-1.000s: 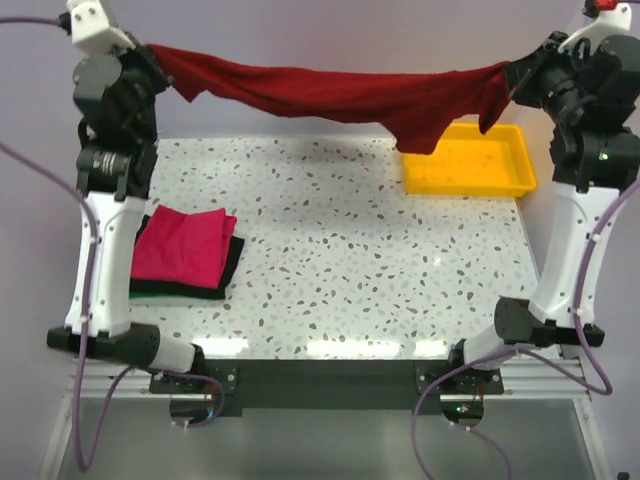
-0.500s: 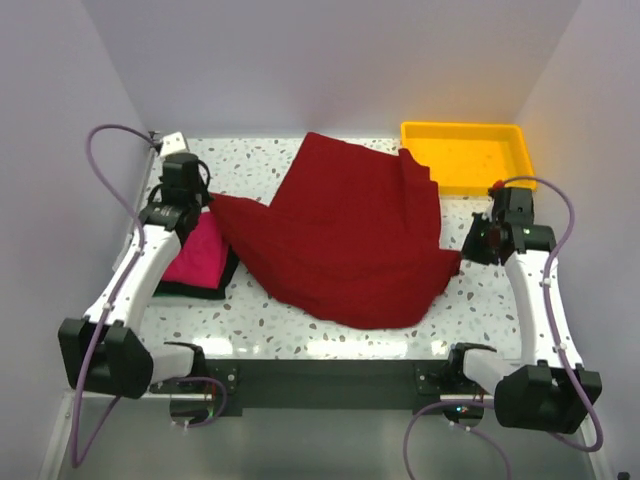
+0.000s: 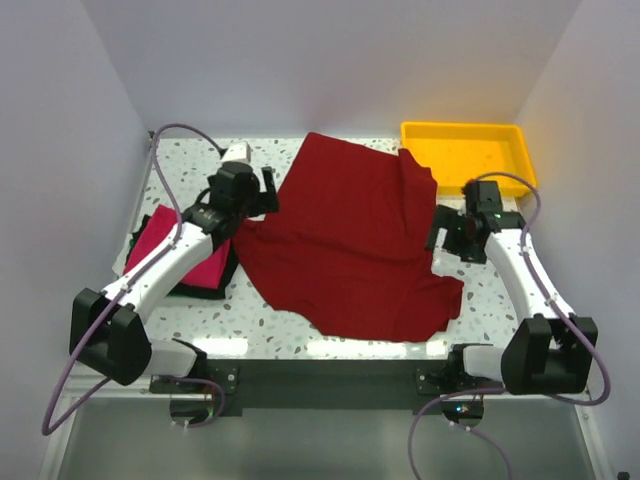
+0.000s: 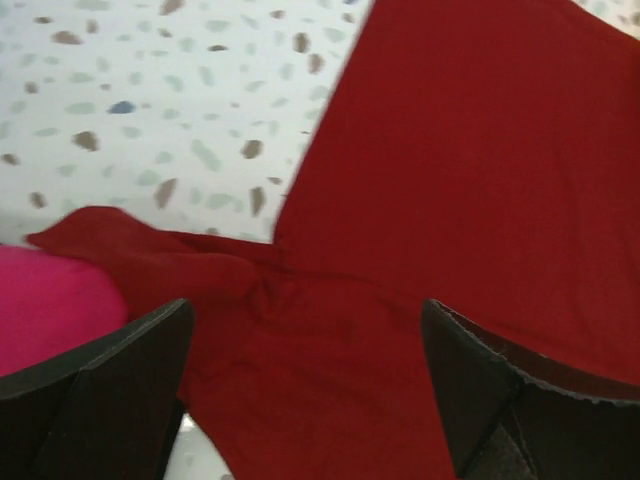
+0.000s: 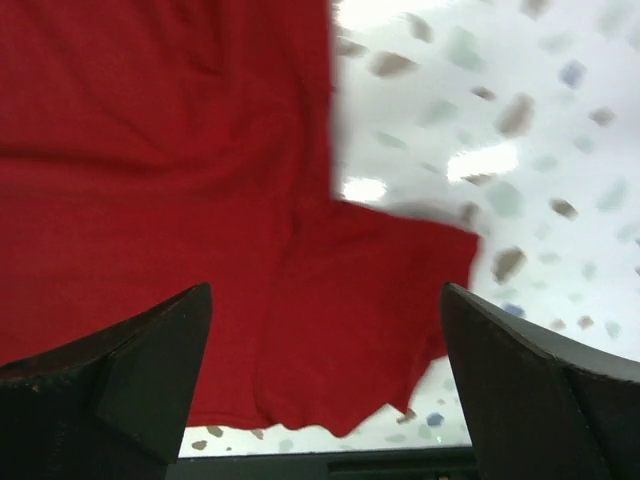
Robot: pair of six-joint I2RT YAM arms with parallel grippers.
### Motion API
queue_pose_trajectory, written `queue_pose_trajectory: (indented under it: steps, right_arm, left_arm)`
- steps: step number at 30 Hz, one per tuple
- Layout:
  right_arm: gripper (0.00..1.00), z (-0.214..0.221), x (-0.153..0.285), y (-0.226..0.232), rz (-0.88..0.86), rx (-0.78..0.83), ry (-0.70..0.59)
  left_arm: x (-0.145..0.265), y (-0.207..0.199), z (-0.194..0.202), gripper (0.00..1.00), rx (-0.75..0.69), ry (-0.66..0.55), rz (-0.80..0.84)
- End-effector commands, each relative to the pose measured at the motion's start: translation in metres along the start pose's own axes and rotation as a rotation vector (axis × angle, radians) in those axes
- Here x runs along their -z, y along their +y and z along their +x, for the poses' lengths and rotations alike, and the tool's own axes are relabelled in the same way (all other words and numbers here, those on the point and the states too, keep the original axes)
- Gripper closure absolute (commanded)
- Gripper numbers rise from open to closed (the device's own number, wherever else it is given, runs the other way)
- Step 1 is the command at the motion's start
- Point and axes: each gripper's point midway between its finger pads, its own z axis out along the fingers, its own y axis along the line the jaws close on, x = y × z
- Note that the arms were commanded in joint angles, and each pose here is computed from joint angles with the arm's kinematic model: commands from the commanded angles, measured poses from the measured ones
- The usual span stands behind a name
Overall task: Fold and stack the t-shirts
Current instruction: Flatten the tshirt out
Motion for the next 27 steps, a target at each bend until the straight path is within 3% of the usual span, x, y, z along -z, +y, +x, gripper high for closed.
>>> queue_pose_trajectory:
  steps: [1, 5, 10, 17, 24, 27]
  right_arm:
    - [0.01, -0.041, 0.0, 0.073, -0.129, 0.177, -0.14]
    - [0.02, -0.042, -0.04, 0.132, -0.172, 0.318, -0.073]
    - [0.01, -0.046, -0.091, 0.167, -0.137, 0.37, -0.01]
    - [0.01, 0.006, -0.134, 0.139, -0.035, 0.356, 0.126]
    - [0.01, 0.085, -0.122, 0.097, 0.0, 0.242, 0.213]
    - [0.01, 0.135, -0.114, 0.082, -0.009, 0.217, 0.279]
  left_arm:
    - [0.006, -0.04, 0.009, 0.0, 0.004, -0.017, 0.121]
    - [0.018, -0.086, 0.068, 0.0, -0.042, 0.08, 0.248]
    - [0.007, -0.087, 0.125, 0.0, -0.058, 0.205, 0.235]
    - [-0.023, -0.067, 0.16, 0.0, -0.075, 0.276, 0.089]
    - [-0.052, -0.043, 0.174, 0.0, -0.134, 0.3, -0.077]
    - [-0.071, -0.052, 0.181, 0.0, -0.142, 0.335, -0.041]
